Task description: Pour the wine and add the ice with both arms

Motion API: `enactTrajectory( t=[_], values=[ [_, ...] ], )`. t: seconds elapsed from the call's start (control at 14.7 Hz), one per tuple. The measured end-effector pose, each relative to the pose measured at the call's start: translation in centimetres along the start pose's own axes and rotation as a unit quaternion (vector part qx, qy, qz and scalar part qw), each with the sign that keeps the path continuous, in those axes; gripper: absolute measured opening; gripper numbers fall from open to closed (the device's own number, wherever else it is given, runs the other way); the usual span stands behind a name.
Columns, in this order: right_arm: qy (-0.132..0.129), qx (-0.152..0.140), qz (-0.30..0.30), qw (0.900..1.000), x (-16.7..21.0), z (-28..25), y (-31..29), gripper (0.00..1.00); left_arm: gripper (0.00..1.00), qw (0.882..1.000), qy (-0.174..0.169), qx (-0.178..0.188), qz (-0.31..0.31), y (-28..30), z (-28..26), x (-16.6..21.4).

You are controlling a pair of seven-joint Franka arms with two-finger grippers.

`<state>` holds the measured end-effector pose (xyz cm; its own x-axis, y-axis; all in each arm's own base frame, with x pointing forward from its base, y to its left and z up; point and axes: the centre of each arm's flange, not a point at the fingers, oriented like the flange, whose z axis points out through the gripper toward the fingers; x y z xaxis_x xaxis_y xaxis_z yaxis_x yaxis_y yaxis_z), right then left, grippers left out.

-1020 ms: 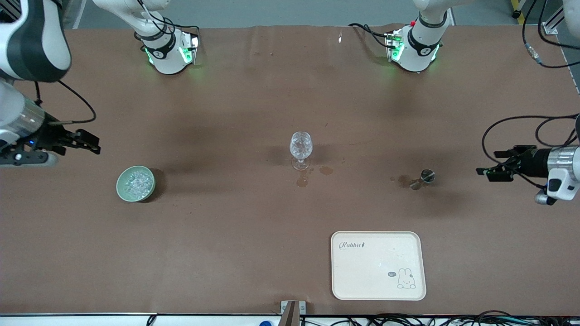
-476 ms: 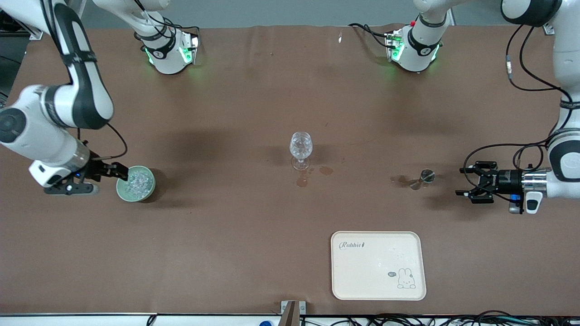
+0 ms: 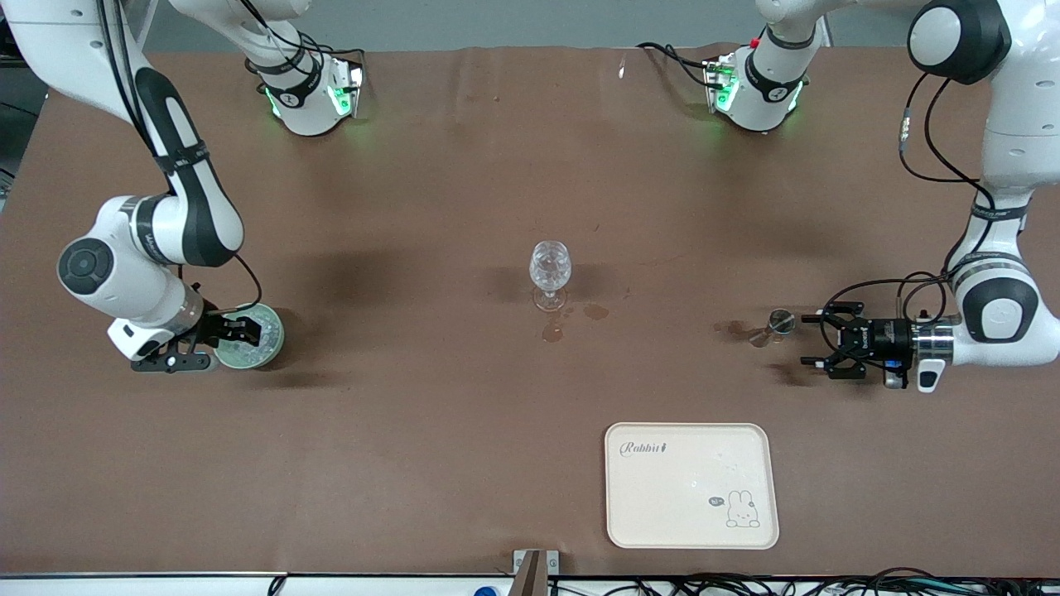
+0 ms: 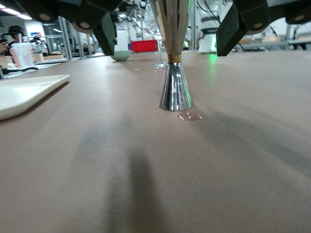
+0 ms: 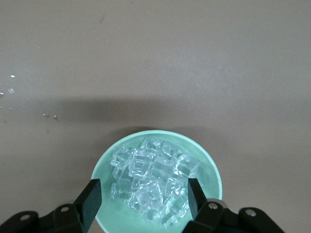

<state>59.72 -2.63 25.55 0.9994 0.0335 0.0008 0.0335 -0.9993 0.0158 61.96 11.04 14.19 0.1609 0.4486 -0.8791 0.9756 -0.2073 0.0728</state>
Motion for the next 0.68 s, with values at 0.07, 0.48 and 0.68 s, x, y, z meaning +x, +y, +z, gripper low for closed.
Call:
enactTrajectory(
  t=[0.07,0.48,0.68],
  values=[
    [-0.005,0.000,-0.001,1.000,-0.1,0.6,0.0,0.77,0.92,1.000,-0.004,0.000,-0.010,-0.1,0.4,0.2],
    [-0.025,0.002,-0.023,0.999,-1.7,2.5,0.2,0.70,0.87,0.999,-0.020,0.015,-0.019,-0.1,3.0,0.0],
    [-0.033,0.003,-0.027,0.999,-2.4,3.2,0.3,0.65,0.80,0.999,-0.023,0.021,-0.016,0.2,3.9,-0.4]
  ],
)
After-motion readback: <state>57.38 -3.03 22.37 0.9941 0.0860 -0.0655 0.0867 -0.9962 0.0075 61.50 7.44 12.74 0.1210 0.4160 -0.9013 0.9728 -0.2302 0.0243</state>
